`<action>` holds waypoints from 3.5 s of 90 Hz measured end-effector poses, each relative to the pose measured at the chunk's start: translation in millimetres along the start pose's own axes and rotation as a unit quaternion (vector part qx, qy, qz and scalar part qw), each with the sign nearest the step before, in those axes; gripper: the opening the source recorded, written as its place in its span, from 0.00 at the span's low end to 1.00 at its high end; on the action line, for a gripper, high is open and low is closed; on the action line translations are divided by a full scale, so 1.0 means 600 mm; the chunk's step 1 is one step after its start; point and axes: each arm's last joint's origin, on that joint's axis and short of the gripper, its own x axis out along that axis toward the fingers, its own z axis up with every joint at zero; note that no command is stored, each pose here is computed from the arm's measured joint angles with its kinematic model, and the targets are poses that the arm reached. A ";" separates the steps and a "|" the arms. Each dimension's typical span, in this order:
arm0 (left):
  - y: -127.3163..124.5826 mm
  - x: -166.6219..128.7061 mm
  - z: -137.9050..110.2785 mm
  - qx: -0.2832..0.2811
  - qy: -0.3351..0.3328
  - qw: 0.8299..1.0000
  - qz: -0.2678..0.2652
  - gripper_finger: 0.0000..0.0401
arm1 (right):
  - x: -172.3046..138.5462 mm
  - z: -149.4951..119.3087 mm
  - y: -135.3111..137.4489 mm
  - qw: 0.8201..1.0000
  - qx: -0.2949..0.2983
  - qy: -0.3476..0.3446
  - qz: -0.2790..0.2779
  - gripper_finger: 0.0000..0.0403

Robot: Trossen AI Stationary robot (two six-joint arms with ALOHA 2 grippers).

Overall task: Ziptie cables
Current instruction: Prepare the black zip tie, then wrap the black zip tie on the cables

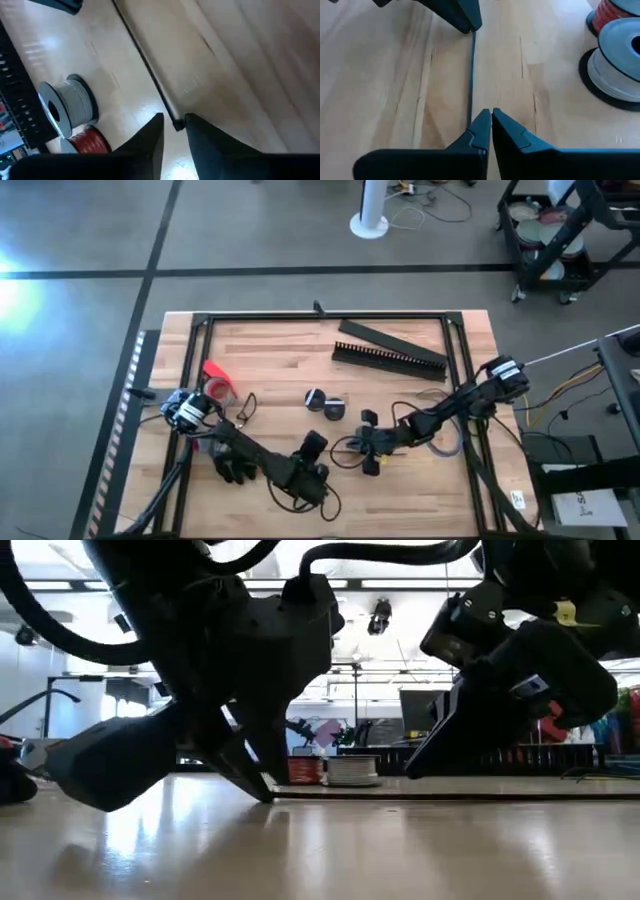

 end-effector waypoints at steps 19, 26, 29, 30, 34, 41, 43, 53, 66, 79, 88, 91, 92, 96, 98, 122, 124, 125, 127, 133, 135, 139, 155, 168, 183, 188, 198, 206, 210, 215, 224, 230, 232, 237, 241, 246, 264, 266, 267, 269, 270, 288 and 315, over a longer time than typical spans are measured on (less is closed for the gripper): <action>0.000 -0.002 0.000 -0.007 -0.001 1.000 0.002 0.33 | -0.013 0.005 -0.002 1.000 -0.005 0.013 -0.004 0.01; 0.004 -0.006 0.001 -0.030 0.003 1.000 0.000 0.36 | -0.019 0.008 -0.002 1.000 -0.007 0.018 -0.003 0.01; 0.006 -0.010 0.002 -0.044 0.006 0.999 -0.005 0.37 | -0.021 0.008 -0.003 1.000 -0.010 0.024 -0.005 0.01; 0.007 -0.011 0.003 -0.049 0.007 0.999 -0.007 0.37 | -0.022 0.008 -0.003 1.000 -0.012 0.026 -0.005 0.01; 0.011 -0.018 0.004 -0.072 0.011 0.997 -0.018 0.38 | -0.025 0.008 -0.003 0.999 -0.018 0.031 -0.003 0.01; 0.017 -0.032 0.006 -0.117 0.013 0.992 -0.042 0.40 | -0.028 0.007 -0.002 0.999 -0.028 0.043 0.017 0.01; 0.019 -0.036 0.006 -0.132 0.012 0.990 -0.050 0.40 | -0.028 0.007 -0.001 0.998 -0.031 0.047 0.026 0.01; 0.033 -0.057 0.003 -0.228 0.002 0.971 -0.071 0.40 | -0.029 0.006 0.003 0.996 -0.046 0.055 0.059 0.01; 0.044 -0.084 -0.008 -0.335 -0.013 0.939 -0.072 0.37 | -0.024 0.002 0.003 0.994 -0.067 0.055 0.062 0.01; 0.047 -0.121 -0.016 -0.414 -0.079 0.904 -0.075 0.32 | -0.018 -0.004 0.002 0.994 -0.078 0.059 0.053 0.07; 0.045 -0.132 -0.023 -0.463 -0.144 0.871 -0.082 0.27 | -0.012 -0.010 0.001 0.994 -0.071 0.066 0.050 0.13; 0.045 -0.133 -0.026 -0.478 -0.166 0.859 -0.082 0.26 | -0.009 -0.013 0.001 0.994 -0.068 0.067 0.049 0.14; 0.045 -0.132 -0.027 -0.484 -0.174 0.854 -0.082 0.26 | -0.009 -0.013 0.001 0.994 -0.068 0.068 0.048 0.15; 0.046 -0.131 -0.031 -0.510 -0.208 0.832 -0.075 0.24 | -0.006 -0.015 0.001 0.994 -0.067 0.067 0.045 0.17; 0.047 -0.131 -0.033 -0.523 -0.226 0.819 -0.069 0.23 | -0.004 -0.016 0.001 0.994 -0.067 0.067 0.044 0.17; 0.046 -0.114 -0.057 -0.623 -0.399 0.672 0.041 0.15 | 0.007 -0.028 -0.001 0.993 -0.088 0.078 0.032 0.06; 0.047 -0.115 -0.059 -0.631 -0.410 0.657 0.047 0.15 | 0.007 -0.029 -0.001 0.992 -0.094 0.080 0.032 0.04; 0.048 -0.116 -0.060 -0.635 -0.415 0.649 0.050 0.14 | 0.008 -0.029 -0.001 0.992 -0.096 0.080 0.031 0.03; 0.050 -0.117 -0.063 -0.645 -0.425 0.633 0.056 0.14 | 0.007 -0.029 -0.002 0.991 -0.099 0.081 0.030 0.02; 0.056 -0.123 -0.070 -0.669 -0.451 0.586 0.073 0.12 | 0.007 -0.031 -0.003 0.990 -0.114 0.086 0.019 0.02; 0.058 -0.126 -0.073 -0.672 -0.461 0.575 0.076 0.12 | 0.007 -0.031 -0.003 0.989 -0.119 0.086 0.015 0.02; 0.062 -0.131 -0.078 -0.674 -0.479 0.556 0.080 0.11 | 0.007 -0.032 -0.004 0.988 -0.130 0.088 0.005 0.01; 0.084 -0.161 -0.098 -0.670 -0.524 0.512 0.119 0.08 | 0.006 -0.024 0.004 0.977 -0.185 0.094 -0.039 0.00; 0.099 -0.181 -0.109 -0.666 -0.523 0.512 0.145 0.06 | 0.002 -0.014 0.023 0.959 -0.247 0.094 -0.107 0.00; 0.101 -0.184 -0.111 -0.656 -0.520 0.524 0.155 0.06 | -0.001 -0.010 0.023 0.946 -0.264 0.094 -0.163 0.00; 0.100 -0.183 -0.111 -0.655 -0.518 0.527 0.156 0.06 | -0.001 -0.011 0.022 0.944 -0.260 0.094 -0.178 0.00; 0.098 -0.180 -0.109 -0.649 -0.513 0.539 0.159 0.06 | -0.002 -0.012 0.020 0.948 -0.244 0.097 -0.179 0.00; 0.098 -0.180 -0.109 -0.649 -0.513 0.539 0.159 0.06 | -0.001 -0.014 0.020 0.956 -0.221 0.103 -0.167 0.00; 0.098 -0.180 -0.109 -0.649 -0.513 0.539 0.159 0.06 | -0.001 -0.015 0.020 0.958 -0.214 0.105 -0.161 0.00; 0.098 -0.180 -0.109 -0.649 -0.513 0.540 0.159 0.06 | -0.001 -0.015 0.020 0.960 -0.207 0.105 -0.155 0.00; 0.098 -0.180 -0.109 -0.649 -0.513 0.540 0.159 0.06 | -0.001 -0.014 0.020 0.962 -0.201 0.105 -0.149 0.01; 0.098 -0.180 -0.109 -0.649 -0.513 0.540 0.159 0.06 | 0.000 -0.013 0.019 0.964 -0.196 0.107 -0.142 0.05; 0.098 -0.180 -0.109 -0.649 -0.513 0.540 0.159 0.06 | 0.000 -0.012 0.018 0.965 -0.192 0.107 -0.140 0.06; 0.098 -0.180 -0.109 -0.649 -0.513 0.540 0.159 0.06 | 0.001 -0.011 0.017 0.969 -0.180 0.109 -0.132 0.10; 0.098 -0.180 -0.109 -0.649 -0.513 0.540 0.159 0.06 | 0.001 -0.010 0.017 0.970 -0.174 0.109 -0.127 0.14; 0.098 -0.180 -0.109 -0.649 -0.513 0.540 0.159 0.06 | 0.000 -0.010 0.017 0.972 -0.169 0.111 -0.122 0.18; 0.098 -0.180 -0.109 -0.648 -0.513 0.540 0.159 0.06 | -0.008 0.001 0.021 0.978 -0.156 0.114 -0.082 0.27; 0.098 -0.180 -0.109 -0.649 -0.513 0.540 0.159 0.06 | -0.010 0.003 0.021 0.978 -0.154 0.116 -0.073 0.28; 0.098 -0.180 -0.109 -0.649 -0.513 0.540 0.159 0.06 | -0.011 0.004 0.022 0.979 -0.154 0.116 -0.070 0.28; 0.097 -0.180 -0.109 -0.648 -0.513 0.540 0.158 0.06 | -0.013 0.006 0.022 0.979 -0.153 0.117 -0.063 0.29; 0.097 -0.180 -0.109 -0.648 -0.513 0.540 0.158 0.06 | -0.015 0.007 0.022 0.980 -0.152 0.116 -0.061 0.29; 0.096 -0.179 -0.108 -0.646 -0.512 0.544 0.158 0.06 | -0.035 0.039 -0.004 0.977 -0.153 0.087 -0.120 0.29; 0.094 -0.177 -0.108 -0.643 -0.509 0.550 0.160 0.06 | -0.006 0.008 -0.021 0.974 -0.147 0.119 -0.124 0.21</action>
